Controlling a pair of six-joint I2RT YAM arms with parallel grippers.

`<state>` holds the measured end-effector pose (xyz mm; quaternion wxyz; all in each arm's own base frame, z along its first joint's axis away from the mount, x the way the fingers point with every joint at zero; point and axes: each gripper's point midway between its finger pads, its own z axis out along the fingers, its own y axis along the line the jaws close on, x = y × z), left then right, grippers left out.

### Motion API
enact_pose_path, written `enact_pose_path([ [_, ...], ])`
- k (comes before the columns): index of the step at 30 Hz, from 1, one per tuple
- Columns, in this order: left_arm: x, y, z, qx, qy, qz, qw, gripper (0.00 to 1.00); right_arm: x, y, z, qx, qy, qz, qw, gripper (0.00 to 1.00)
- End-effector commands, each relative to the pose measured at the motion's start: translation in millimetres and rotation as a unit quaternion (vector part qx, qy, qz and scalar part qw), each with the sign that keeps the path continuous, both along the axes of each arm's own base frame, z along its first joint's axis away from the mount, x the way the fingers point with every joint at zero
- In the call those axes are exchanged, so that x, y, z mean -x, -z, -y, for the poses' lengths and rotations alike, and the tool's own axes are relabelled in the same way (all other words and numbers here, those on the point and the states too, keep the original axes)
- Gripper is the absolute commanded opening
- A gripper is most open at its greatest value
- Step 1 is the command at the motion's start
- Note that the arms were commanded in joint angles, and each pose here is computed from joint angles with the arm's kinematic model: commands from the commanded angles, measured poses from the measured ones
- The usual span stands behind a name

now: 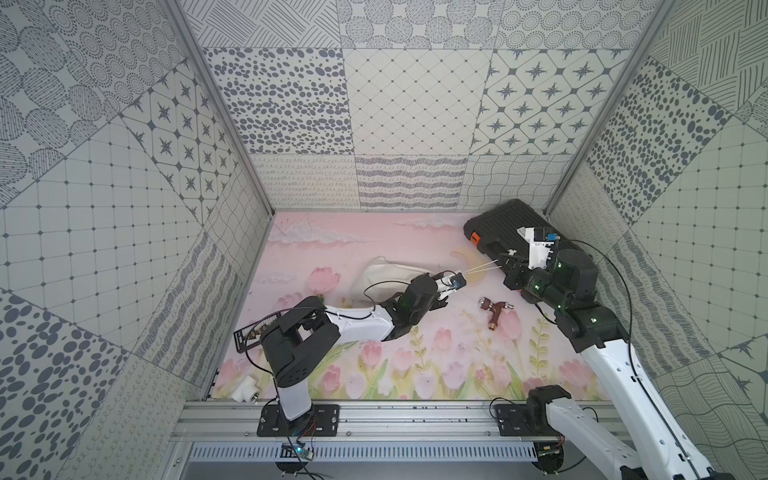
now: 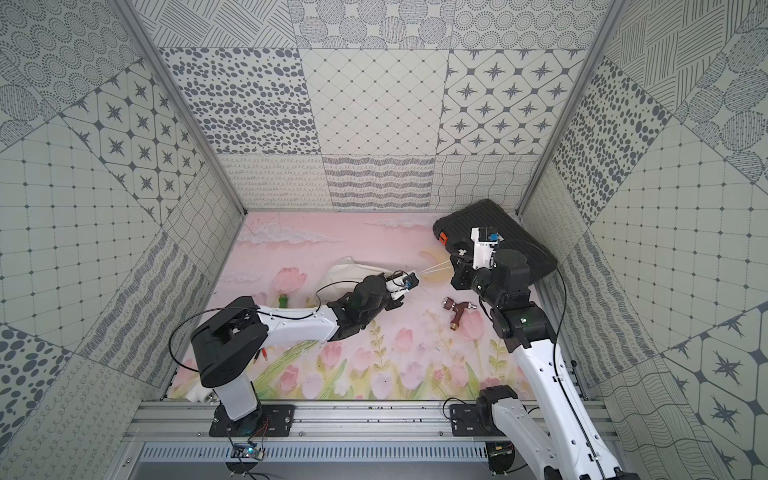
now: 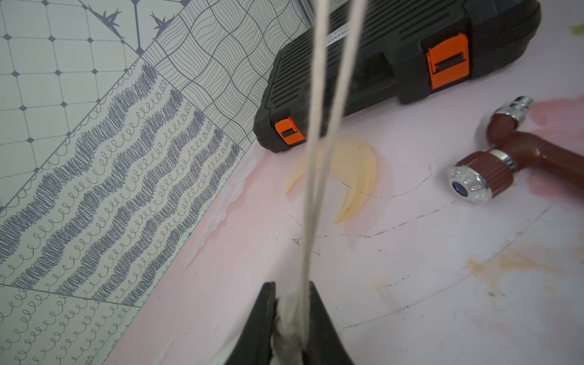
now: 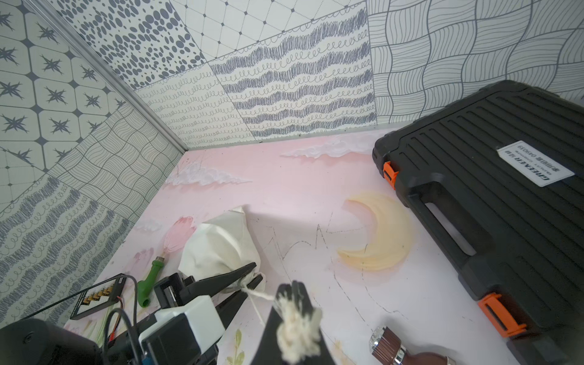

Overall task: Close the soil bag
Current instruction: Frap the soil bag at the center of the board.

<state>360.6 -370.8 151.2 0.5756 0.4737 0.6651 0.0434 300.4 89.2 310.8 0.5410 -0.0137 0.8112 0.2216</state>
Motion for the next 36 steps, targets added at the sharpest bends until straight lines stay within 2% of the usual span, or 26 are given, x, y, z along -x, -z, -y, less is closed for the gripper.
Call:
enact_pose_path([
  [1, 28.9, 109.7, -155.5, -0.346, -0.182, -0.136, 0.911, 0.18, 18.5, -150.1, 58.0, -0.009, 0.131, 0.252, 0.959, 0.0],
  [10, 50.1, 123.3, -200.3, -0.377, -0.222, -0.171, 0.883, 0.13, 16.0, -142.8, 68.5, -0.007, 0.146, 0.24, 0.96, 0.0],
  [13, 48.1, 118.9, -212.8, -0.368, -0.238, -0.169, 0.883, 0.13, 10.6, -136.4, 63.7, -0.007, 0.132, 0.227, 0.965, 0.0],
  [20, 24.0, 90.7, -241.5, -0.346, -0.281, -0.13, 0.886, 0.12, -8.2, -105.1, 10.1, -0.051, -0.001, 0.165, 0.985, 0.0],
  [23, 23.3, 84.9, -233.2, -0.307, -0.266, -0.131, 0.905, 0.16, -10.5, -95.0, -8.6, -0.052, -0.028, 0.159, 0.986, 0.0],
  [25, 30.0, 84.8, -218.1, -0.271, -0.23, -0.141, 0.924, 0.2, -11.8, -89.3, -18.2, -0.053, -0.041, 0.154, 0.986, 0.0],
  [27, 36.4, 77.0, -197.6, -0.24, -0.188, -0.126, 0.944, 0.24, -13.6, -82.9, -29.4, -0.053, -0.061, 0.148, 0.986, 0.0],
  [31, 42.4, 36.4, -149.4, -0.147, -0.115, -0.099, 0.977, 0.4, -12.7, -77.3, -44.6, -0.06, -0.091, 0.149, 0.983, 0.0],
  [33, 46.2, 13.5, -126.3, -0.099, -0.076, -0.098, 0.987, 0.48, -10.3, -78.2, -48.6, -0.061, -0.102, 0.154, 0.981, 0.0],
  [36, 50.6, -13.5, -95.9, -0.058, -0.026, -0.088, 0.994, 0.6, -6.6, -81.5, -50.8, -0.06, -0.109, 0.161, 0.979, 0.0],
])
